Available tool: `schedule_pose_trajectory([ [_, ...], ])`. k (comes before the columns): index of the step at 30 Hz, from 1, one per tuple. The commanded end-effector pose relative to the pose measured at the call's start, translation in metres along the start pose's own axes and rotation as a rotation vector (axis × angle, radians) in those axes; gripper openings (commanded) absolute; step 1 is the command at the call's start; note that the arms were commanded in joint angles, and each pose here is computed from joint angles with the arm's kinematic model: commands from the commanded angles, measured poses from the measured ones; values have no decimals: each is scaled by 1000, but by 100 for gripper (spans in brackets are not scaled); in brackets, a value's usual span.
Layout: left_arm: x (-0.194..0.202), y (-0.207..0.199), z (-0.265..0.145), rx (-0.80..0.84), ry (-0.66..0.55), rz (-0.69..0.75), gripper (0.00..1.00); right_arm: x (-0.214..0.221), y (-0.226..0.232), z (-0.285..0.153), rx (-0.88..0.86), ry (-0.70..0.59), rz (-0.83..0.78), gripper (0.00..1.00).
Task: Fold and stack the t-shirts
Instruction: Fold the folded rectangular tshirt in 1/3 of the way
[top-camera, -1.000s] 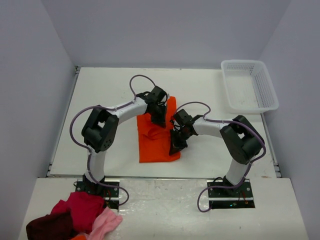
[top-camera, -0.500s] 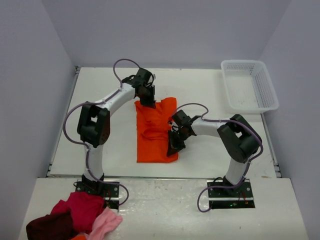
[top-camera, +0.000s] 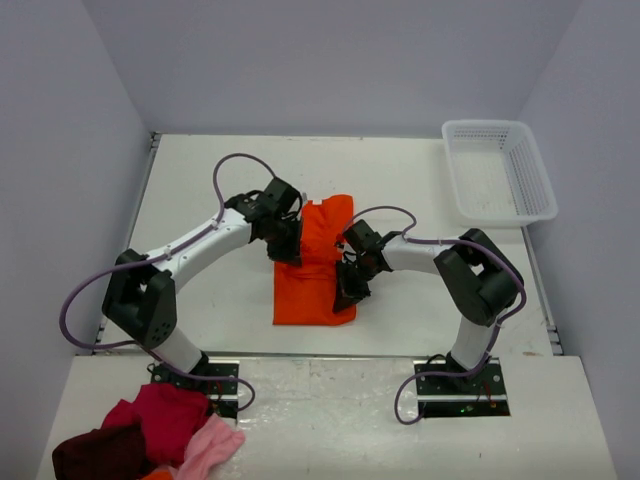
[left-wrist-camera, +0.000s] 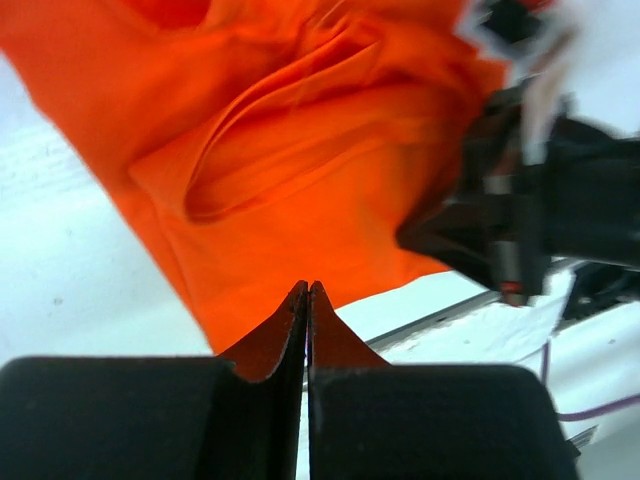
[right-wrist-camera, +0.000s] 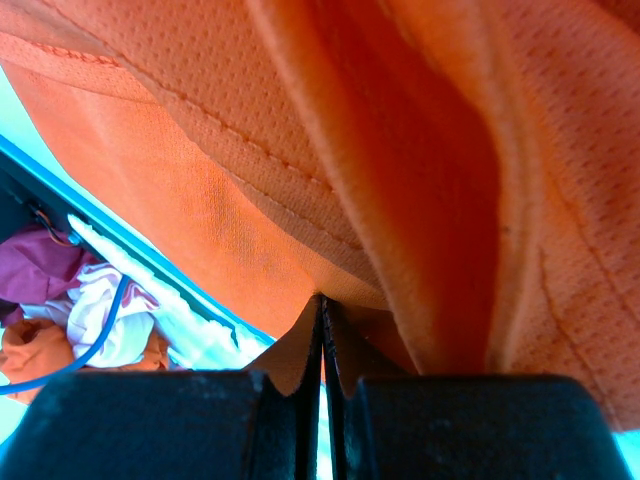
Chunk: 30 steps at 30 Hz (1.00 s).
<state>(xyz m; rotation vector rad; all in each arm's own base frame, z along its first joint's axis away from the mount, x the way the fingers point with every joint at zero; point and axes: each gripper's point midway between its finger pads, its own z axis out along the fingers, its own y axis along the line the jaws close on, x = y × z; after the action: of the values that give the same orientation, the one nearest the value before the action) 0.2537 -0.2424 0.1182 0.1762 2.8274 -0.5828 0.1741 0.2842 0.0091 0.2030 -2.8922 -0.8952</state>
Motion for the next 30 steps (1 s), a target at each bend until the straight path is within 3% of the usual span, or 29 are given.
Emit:
schedule_pose_trajectory([
  [1, 21, 19, 5, -76, 28, -32, 0, -1, -17, 11, 68, -8, -6, 0],
  [13, 38, 32, 55, -97, 57, -9, 0, -3, -13, 12, 60, 0, 1, 0],
  [24, 10, 34, 93, -130, 29, 51, 0, -5, -11, 14, 55, 15, 2, 0],
  [30, -31, 17, 95, -129, -21, 96, 0, -2, -14, 17, 54, 25, 8, 0],
])
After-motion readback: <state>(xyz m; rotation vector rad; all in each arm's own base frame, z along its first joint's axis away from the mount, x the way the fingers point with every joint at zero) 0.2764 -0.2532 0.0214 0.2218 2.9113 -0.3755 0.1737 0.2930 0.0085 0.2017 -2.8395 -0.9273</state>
